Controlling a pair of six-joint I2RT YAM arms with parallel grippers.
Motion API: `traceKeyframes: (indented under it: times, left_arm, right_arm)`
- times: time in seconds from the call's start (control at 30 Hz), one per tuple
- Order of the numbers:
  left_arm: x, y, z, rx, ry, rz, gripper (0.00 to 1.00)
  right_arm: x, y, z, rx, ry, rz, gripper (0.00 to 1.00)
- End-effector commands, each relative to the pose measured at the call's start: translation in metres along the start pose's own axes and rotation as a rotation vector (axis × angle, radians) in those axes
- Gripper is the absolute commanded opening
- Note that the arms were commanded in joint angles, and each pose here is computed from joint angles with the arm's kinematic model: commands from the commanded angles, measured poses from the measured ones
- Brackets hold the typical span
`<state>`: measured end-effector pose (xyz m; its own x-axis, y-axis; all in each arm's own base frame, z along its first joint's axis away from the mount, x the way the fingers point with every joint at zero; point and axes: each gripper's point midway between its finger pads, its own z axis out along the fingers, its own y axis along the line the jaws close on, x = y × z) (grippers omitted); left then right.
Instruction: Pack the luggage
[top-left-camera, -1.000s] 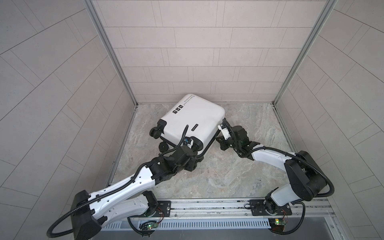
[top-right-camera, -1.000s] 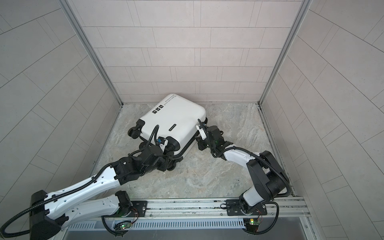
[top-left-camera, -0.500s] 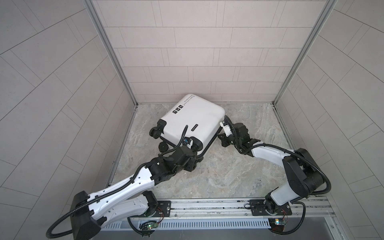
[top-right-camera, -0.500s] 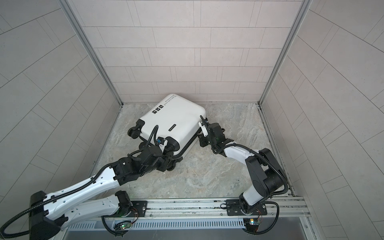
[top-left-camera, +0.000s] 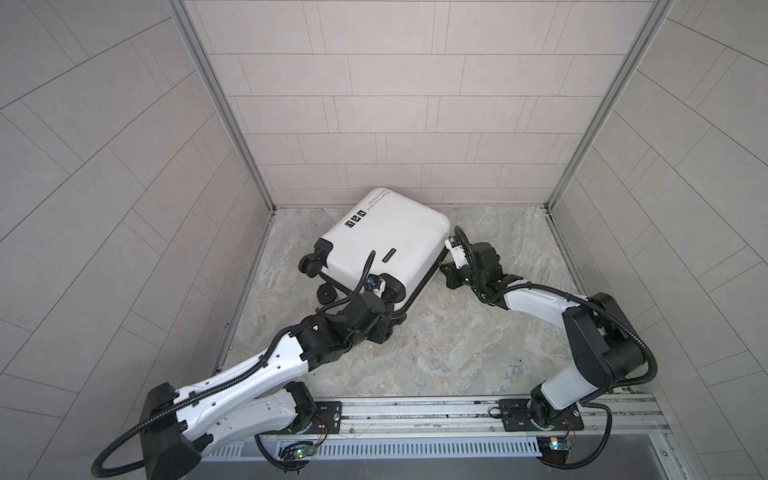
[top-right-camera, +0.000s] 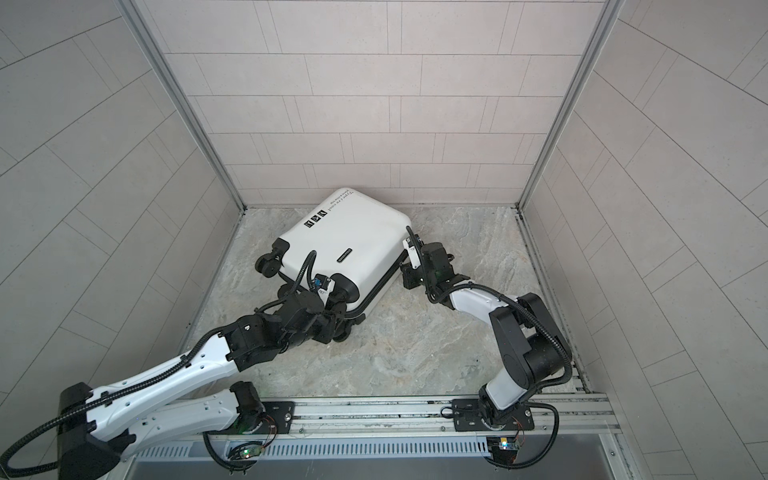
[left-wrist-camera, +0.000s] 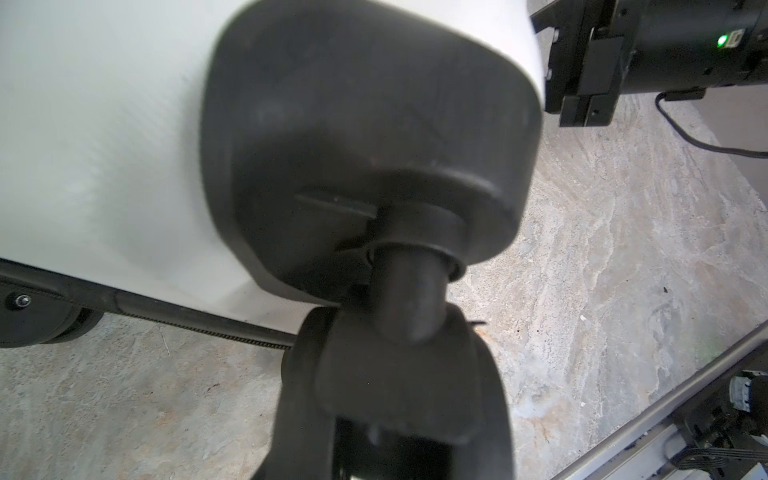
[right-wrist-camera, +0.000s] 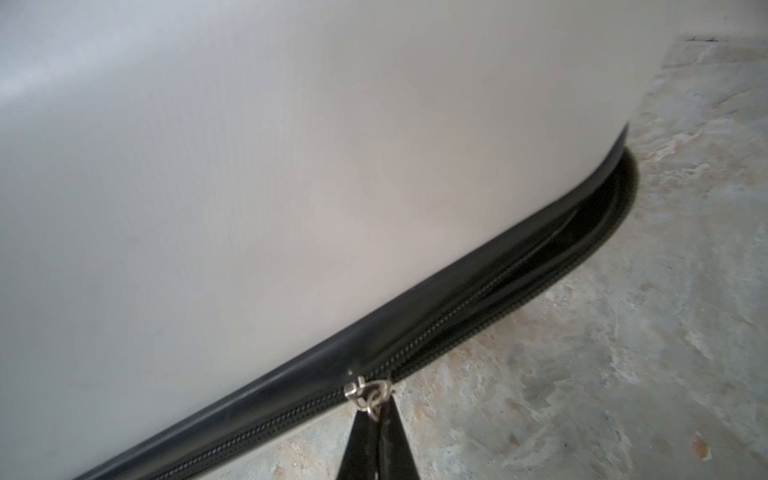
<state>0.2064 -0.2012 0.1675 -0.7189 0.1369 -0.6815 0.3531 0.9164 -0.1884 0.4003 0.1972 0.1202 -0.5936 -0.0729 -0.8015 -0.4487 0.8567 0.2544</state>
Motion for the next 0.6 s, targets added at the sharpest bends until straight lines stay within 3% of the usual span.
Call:
traceKeyframes:
  times: [0.0, 0.57]
  left_arm:
    - [-0.017, 0.027, -0.015, -0.101, -0.101, -0.112, 0.00]
    - [-0.015, 0.027, -0.016, -0.098, -0.096, -0.111, 0.00]
  right_arm:
    - [-0.020, -0.036, -0.004, 0.125, -0.061, 0.046, 0.00]
    - [-0.037, -0.068, 0.002, 0.167, -0.101, 0.128, 0.00]
